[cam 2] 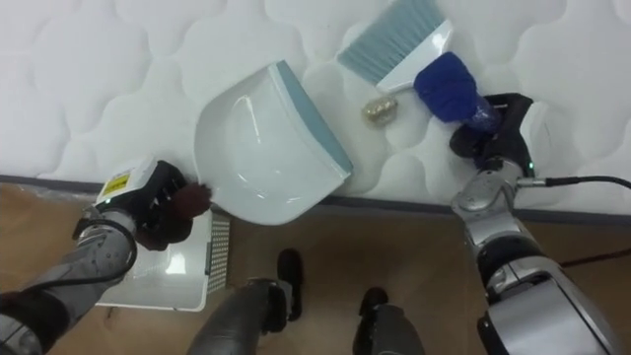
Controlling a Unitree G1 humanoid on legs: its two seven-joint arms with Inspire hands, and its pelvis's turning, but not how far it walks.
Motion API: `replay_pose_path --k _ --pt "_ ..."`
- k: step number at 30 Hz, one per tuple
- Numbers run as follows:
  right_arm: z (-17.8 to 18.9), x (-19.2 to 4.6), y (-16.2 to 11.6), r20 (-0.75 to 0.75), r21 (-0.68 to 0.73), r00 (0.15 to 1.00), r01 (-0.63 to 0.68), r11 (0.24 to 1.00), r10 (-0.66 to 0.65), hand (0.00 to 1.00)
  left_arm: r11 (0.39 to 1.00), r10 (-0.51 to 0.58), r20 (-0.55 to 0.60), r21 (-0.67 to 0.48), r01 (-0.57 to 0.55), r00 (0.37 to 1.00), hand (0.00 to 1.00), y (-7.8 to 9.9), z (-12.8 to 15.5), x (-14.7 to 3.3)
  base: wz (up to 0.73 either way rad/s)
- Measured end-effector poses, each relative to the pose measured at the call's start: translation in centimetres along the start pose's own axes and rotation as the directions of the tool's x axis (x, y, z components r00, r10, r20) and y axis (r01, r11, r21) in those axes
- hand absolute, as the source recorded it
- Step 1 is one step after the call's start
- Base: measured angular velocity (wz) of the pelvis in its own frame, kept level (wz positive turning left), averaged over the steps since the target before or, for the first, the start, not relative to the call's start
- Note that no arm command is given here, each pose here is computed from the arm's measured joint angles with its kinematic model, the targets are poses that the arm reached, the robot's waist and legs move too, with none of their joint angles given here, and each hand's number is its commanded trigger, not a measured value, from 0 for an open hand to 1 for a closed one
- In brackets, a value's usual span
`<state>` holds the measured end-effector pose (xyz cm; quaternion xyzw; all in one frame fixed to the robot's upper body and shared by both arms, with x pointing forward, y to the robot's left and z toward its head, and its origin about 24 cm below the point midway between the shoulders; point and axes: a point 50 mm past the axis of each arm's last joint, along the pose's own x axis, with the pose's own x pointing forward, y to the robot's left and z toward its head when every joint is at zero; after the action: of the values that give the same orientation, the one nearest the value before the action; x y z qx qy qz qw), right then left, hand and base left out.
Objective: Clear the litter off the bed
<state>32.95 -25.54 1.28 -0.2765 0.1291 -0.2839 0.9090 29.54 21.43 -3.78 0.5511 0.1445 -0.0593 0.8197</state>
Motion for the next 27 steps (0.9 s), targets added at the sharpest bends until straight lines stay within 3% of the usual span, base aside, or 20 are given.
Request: replay_pose_path --k 19,27 --pt "-0.6 0.7 -1.1 -0.091 0.069 0.996 0.011 0.998 -0.005 1.0 1.0 0.001 0.003 0.003 -0.001 1.0 1.0 0.1 0.0 0.0 0.03" --pt "-0.4 0.9 -1.4 -0.035 -0.067 0.999 -0.002 0.998 0.0 1.0 1.0 -0.004 -0.003 0.01 0.004 1.0 1.0 0.4 -0.3 0.1 0.0"
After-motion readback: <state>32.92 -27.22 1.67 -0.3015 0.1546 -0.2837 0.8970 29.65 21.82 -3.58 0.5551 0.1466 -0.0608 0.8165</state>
